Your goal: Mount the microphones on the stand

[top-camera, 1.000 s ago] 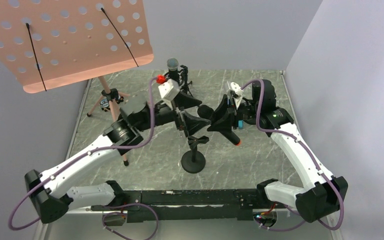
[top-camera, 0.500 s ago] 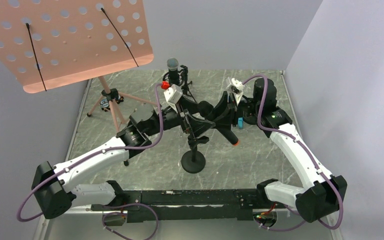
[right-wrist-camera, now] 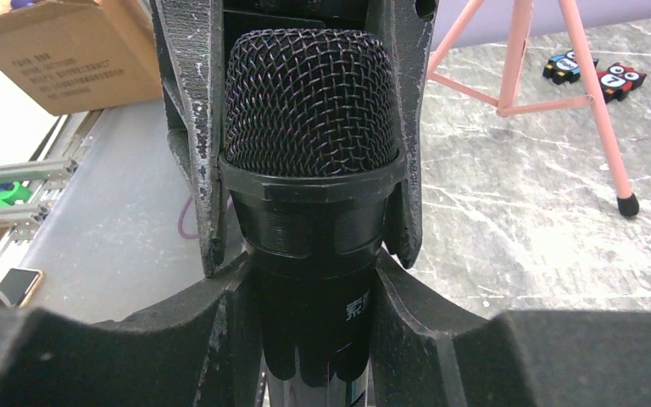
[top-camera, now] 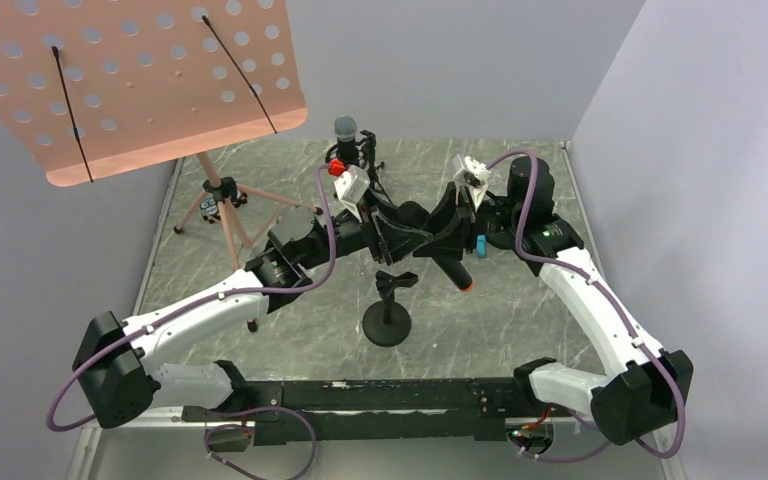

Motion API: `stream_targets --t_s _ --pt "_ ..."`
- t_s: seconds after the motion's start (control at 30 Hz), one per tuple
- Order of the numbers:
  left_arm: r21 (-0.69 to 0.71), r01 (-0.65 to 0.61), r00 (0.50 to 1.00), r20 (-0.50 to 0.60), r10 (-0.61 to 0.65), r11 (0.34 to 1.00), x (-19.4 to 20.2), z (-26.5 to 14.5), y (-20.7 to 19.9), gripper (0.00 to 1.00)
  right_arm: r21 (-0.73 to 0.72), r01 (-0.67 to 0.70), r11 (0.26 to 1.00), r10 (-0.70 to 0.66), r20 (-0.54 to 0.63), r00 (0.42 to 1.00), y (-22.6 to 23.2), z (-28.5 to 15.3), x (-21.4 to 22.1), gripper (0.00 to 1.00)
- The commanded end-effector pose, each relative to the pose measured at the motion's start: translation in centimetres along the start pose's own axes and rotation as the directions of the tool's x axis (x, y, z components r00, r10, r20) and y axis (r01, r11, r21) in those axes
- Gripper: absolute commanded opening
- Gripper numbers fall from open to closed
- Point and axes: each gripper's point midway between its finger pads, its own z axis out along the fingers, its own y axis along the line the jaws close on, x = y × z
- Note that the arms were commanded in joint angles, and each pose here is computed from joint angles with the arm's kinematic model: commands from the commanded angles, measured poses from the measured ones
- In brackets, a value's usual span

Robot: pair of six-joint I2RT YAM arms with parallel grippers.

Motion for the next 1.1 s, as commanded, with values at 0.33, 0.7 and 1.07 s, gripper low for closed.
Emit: stream_targets --t_s 0.33,0.7,1.07 --pt "0.062 -0.093 0.982 0.168 0.081 0.994 -6.4 0.3 -3.1 0.0 -0.014 -0.015 1.0 0.015 0.016 1.0 0.8 -0.3 0.6 0.56" --pt "0.026 -0.162 0.967 0.203 0.154 0.986 -9.3 0.2 -3.0 0.0 -0.004 -0.042 0.999 0.042 0.021 0.999 1.0 -0.5 2.1 0.58" --pt "0.005 -0.201 0.949 0.249 0.193 0.98 -11.4 0.0 -3.2 0.0 0.003 -0.061 0.998 0.061 0.042 0.997 0.9 -1.0 2.2 0.54"
